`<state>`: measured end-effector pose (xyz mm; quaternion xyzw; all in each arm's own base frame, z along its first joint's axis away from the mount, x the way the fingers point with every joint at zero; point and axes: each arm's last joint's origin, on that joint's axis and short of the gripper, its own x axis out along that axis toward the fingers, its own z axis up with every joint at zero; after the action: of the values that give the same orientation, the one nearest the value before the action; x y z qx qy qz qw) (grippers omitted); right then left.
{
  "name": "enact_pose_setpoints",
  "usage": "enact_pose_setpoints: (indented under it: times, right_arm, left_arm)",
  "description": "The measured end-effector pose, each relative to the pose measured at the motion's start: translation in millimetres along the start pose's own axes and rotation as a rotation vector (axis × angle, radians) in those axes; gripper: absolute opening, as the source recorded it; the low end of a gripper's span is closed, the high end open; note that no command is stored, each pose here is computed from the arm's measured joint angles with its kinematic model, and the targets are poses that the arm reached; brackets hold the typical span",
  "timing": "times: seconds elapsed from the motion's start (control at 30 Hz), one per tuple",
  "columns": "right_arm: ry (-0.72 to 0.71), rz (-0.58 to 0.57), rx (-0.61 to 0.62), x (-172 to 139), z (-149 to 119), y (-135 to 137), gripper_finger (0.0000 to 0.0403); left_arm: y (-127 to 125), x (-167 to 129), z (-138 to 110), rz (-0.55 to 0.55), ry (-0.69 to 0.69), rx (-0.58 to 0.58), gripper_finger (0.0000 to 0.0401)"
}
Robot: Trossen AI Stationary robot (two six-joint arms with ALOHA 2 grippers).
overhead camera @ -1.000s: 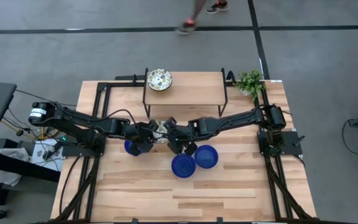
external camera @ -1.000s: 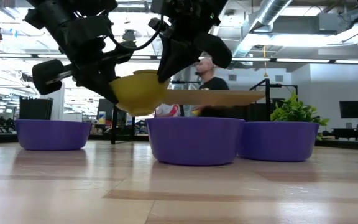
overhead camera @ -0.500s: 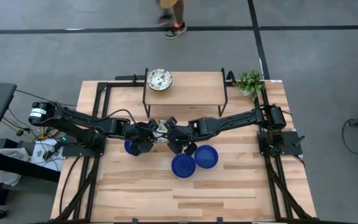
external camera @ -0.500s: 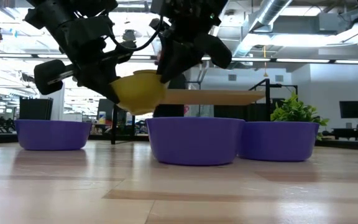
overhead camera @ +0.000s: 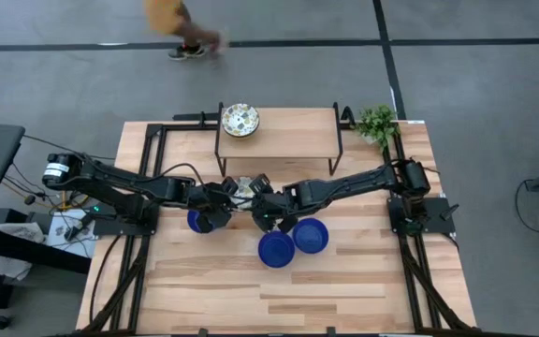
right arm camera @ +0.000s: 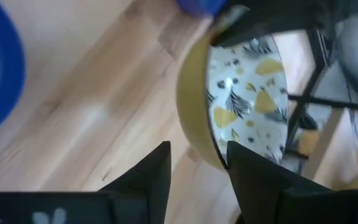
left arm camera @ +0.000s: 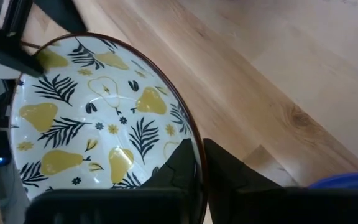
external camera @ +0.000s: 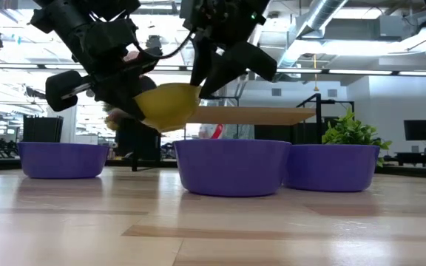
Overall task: Pick & Place Mini bowls
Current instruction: Stack the white patterned bowl on top of the white patterned bowl on the shelf
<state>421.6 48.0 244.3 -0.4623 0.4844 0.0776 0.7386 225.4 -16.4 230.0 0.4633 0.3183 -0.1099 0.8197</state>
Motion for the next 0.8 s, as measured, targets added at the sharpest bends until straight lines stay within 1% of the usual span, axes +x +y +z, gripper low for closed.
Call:
enact_pose_setpoints:
  times: [0.1, 0.27, 0.43, 0.6, 0.8]
  right_arm:
    - [0.012, -0.003, 0.048, -4.7, -0.6, -5.4, 0.0147]
    - [0.029, -0.027, 0.081, -11.8, 0.3, -11.9, 0.0135]
    - [0.074, 0.006, 0.162, -21.6, -2.7, -15.1, 0.0119]
    - [0.122, 0.043, 0.29, -39.2, -6.4, -22.2, 0.0109]
    - [0.176, 0.071, 0.446, -64.6, -12.3, -31.8, 0.0108]
  left_arm:
    - [-0.8, -0.1, -0.7, -0.007, 0.008, 0.0, 0.0018]
    - [-0.9, -0.1, -0.6, -0.008, 0.007, -0.024, 0.0018]
    - [-0.9, -0.1, -0.5, -0.01, 0.005, -0.063, 0.0019]
    - [-1.5, 0.1, -0.9, -0.015, 0.008, -0.102, 0.0019]
    - [-1.9, 0.2, -1.2, -0.018, 0.01, -0.133, 0.0019]
